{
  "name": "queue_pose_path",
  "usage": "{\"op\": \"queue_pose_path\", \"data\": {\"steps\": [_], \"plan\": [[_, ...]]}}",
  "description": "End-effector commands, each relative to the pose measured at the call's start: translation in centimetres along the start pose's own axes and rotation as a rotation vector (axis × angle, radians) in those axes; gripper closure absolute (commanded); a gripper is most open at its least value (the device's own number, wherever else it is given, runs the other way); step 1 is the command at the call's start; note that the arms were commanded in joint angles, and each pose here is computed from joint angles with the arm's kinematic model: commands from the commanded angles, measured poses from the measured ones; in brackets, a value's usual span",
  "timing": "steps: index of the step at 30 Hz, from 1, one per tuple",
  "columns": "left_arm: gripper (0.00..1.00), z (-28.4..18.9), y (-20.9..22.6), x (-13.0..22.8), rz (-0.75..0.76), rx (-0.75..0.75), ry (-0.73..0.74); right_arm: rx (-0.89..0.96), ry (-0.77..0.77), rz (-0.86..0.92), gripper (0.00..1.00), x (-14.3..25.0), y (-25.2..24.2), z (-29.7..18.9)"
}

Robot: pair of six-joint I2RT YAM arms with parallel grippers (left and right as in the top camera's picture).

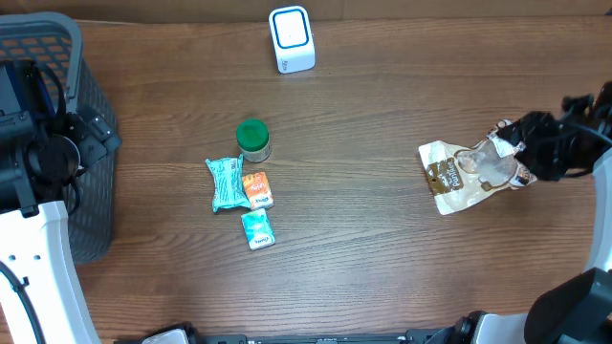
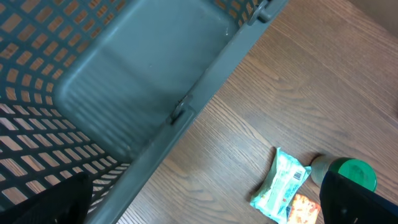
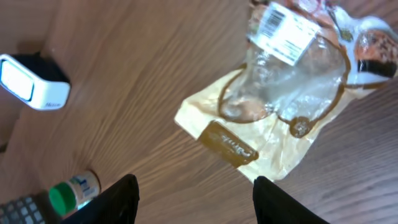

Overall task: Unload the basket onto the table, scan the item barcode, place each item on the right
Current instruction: 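Move the right gripper over the green-lidded jar and grasp it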

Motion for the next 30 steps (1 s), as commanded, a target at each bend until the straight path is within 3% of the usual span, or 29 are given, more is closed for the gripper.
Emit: {"op": "queue_pose_path", "data": {"steps": [1, 7, 10, 19, 24, 30], "plan": [[0.01, -0.3, 0.2, -0.4, -0.009, -0.010, -0.018, 0.000, -0.024, -0.065, 0.40, -0.2, 2.1, -1.2], [0.00, -0.3, 0.2, -0.4, -0.009, -0.010, -0.018, -0.049, 0.034, -0.272, 0.41, 3.0, 7.9, 0.2], [0.01, -0.3, 0.2, -0.4, -0.009, -0.010, -0.018, -0.077, 0.040, -0.402, 0.34, 5.3, 11.9, 0.9], [0.01, -0.3, 0.2, -0.4, -0.009, -0.010, -0.018, -0.173, -0.102, -0.736, 0.28, 13.6, 24.3, 1.4], [0.00, -0.3, 0.2, -0.4, -0.009, -0.010, -0.018, -0.261, -0.093, -0.836, 0.25, 17.7, 29.3, 3.8], [0.01, -0.3, 0.2, -0.4, -0.009, -0.010, -0.018, -0.207, 0.004, -0.925, 0.22, 20.2, 32.6, 8.9]]}}
Point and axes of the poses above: each gripper's point midway between its finger pads, its own z axis out along the fingers, its own y axis along the line the jaws close on, x = y × z, the point moved 4 cm from there along -z, back along the fingers, and after that the axes turned 1 degree about z, right-handed, at the moved point
